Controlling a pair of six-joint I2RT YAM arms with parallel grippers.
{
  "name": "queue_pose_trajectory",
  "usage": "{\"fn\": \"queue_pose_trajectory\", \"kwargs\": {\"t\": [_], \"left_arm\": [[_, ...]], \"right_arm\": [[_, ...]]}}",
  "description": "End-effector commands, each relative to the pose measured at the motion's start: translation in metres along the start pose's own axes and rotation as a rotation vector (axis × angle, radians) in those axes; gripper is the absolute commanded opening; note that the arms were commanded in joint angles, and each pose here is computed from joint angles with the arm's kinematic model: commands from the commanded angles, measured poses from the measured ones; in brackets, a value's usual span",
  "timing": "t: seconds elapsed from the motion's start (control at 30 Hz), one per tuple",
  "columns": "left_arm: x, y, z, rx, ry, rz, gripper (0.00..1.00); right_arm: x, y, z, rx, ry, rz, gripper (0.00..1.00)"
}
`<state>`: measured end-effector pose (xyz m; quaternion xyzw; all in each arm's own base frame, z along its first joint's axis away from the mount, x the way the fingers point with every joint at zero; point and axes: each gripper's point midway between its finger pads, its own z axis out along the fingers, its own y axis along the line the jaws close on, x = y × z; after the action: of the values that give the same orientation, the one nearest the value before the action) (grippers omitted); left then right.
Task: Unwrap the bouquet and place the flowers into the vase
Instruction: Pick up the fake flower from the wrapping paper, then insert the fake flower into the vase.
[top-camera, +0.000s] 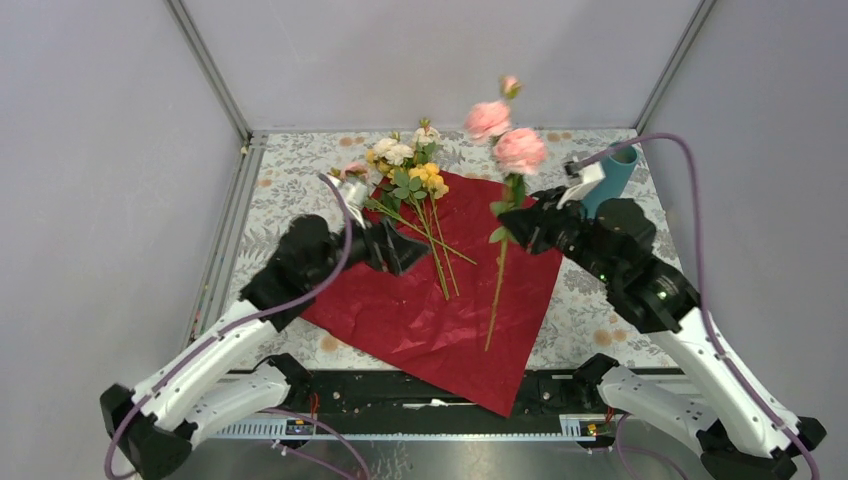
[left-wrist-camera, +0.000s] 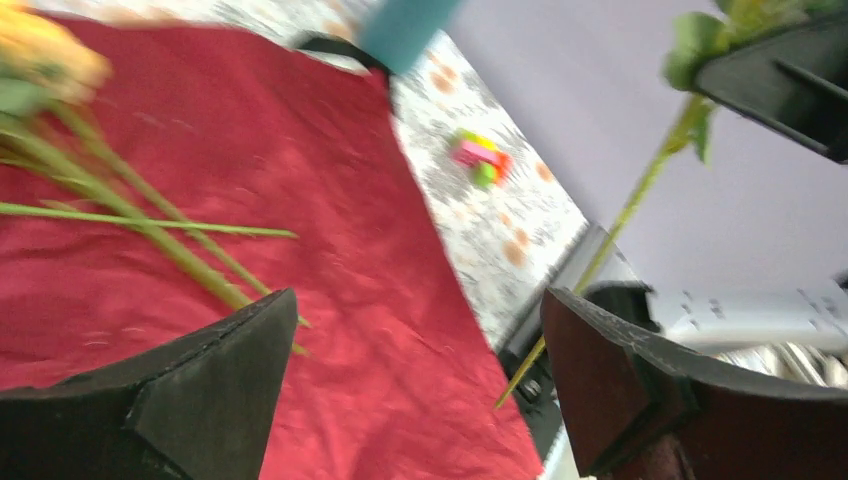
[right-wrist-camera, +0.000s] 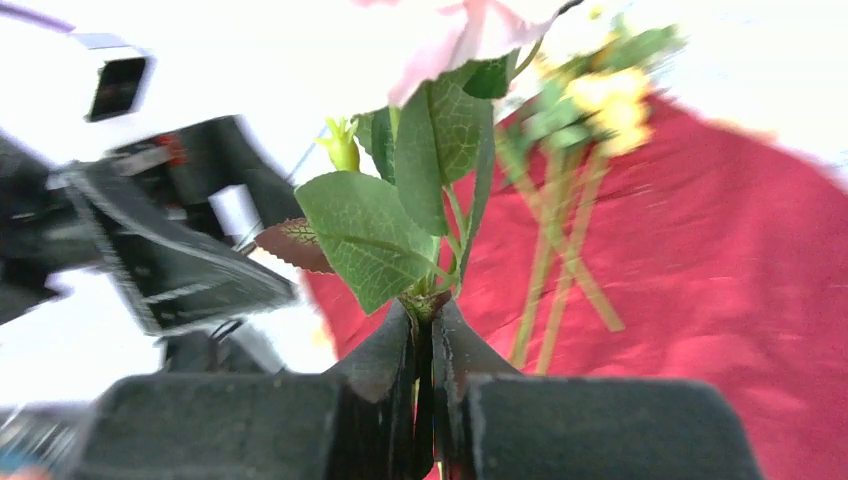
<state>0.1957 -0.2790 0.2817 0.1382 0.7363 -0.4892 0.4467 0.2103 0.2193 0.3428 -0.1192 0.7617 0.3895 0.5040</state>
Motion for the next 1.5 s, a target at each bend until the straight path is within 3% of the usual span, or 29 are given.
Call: {"fn": "queue_pose_trajectory", "kwargs": {"t": [0.0, 0.1, 0.2, 0.4, 0.6, 0.77, 1.03, 1.47], "left_arm": [[-0.044, 0.042, -0.049, -0.219, 0.049, 0.136, 0.99], [-0.061, 0.074, -0.074, -0.355, 0.111, 0.162, 0.99], [-0.067, 0.104, -0.084, -0.504, 0.090, 0.151, 0.99], [-0.076, 0.159, -0.106, -0.729, -0.046, 0.079, 0.99], [-0.094, 0.180, -0.131, -0.888, -0.170, 0.149, 0.99], [-0.096, 0.198, -0.146, -0.991, -0.192, 0.153, 0.99], [-0.098, 0.198, -0.158, -1.013, -0.280, 0.164, 0.99], [-0.095, 0.208, -0.159, -1.022, -0.260, 0.138, 0.99]], "right_arm": [[-0.054, -0.069, -0.037, 0.452, -0.160, -0.199, 0.00], [-0.076, -0.082, -0.044, 0.559, -0.194, -0.277, 0.00], [-0.098, -0.097, -0.045, 0.650, -0.212, -0.311, 0.00], [-0.166, -0.126, -0.050, 0.703, -0.365, -0.303, 0.00], [-0.235, -0.141, -0.061, 0.812, -0.474, -0.430, 0.00], [-0.280, -0.161, -0.063, 0.863, -0.564, -0.485, 0.00], [-0.342, -0.186, -0.078, 0.922, -0.716, -0.538, 0.00], [-0.370, -0.218, -0.089, 0.934, -0.776, -0.538, 0.00]]}}
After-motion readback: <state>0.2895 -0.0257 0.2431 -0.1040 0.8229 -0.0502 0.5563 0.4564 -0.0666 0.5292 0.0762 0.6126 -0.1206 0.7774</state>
